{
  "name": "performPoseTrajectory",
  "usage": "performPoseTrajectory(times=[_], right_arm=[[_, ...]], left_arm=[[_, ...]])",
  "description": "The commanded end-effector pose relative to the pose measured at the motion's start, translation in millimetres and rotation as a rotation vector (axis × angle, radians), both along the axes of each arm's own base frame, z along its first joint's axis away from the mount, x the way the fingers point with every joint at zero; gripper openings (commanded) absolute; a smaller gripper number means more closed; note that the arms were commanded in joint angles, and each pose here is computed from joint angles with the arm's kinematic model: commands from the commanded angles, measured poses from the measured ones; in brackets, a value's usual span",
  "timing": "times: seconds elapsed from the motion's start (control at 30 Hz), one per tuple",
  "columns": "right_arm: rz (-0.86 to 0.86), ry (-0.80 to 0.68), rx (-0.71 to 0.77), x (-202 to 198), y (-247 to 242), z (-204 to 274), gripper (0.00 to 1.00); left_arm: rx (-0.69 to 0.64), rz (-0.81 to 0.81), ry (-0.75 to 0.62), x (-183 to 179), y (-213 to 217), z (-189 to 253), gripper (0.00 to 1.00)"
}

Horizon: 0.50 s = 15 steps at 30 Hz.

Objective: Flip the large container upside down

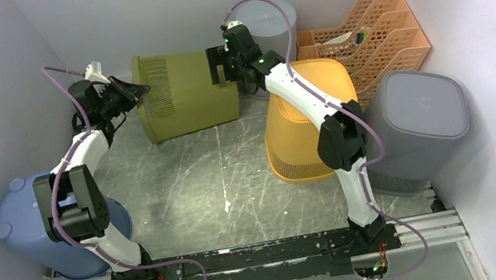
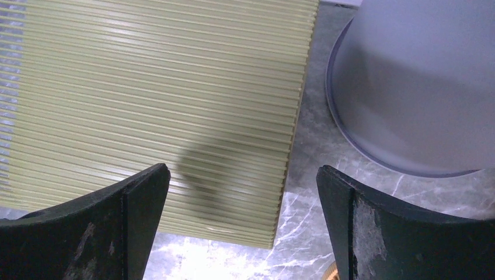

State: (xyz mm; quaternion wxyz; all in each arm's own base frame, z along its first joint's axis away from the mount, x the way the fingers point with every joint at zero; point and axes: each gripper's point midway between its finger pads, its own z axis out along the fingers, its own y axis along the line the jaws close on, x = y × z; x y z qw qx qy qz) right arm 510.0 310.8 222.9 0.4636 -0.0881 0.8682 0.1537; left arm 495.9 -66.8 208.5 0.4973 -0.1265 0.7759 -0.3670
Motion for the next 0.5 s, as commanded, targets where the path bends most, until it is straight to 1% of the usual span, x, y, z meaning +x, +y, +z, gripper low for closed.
performPoseTrajectory(times=[0.0, 0.07, 0.2, 0.33, 0.47], right_arm=[[0.020, 0.022, 0.020, 0.0, 9.6, -6.6, 1.00], [0.039, 0.026, 0.042, -1.0, 13.9, -7.3, 1.00], [0.153, 0.030, 0.154, -11.1, 28.1, 1.0, 1.00], [0.271, 0.011, 0.290, -25.0, 38.0, 21.4, 1.00], [0.327, -0.046, 0.356, -36.2, 38.6, 50.0, 1.00]], left_arm=[[0.199, -0.064, 0.393, -57.3, -0.5, -137.7, 0.16], [0.205, -0.061, 0.390, -57.3, 0.5, -135.9, 0.16], [0.223, -0.054, 0.393, -56.7, 1.5, -135.3, 0.27], [0.247, -0.051, 0.405, -57.3, 1.3, -135.8, 0.31], [0.276, -0.037, 0.420, -58.3, 4.3, -136.3, 0.40]])
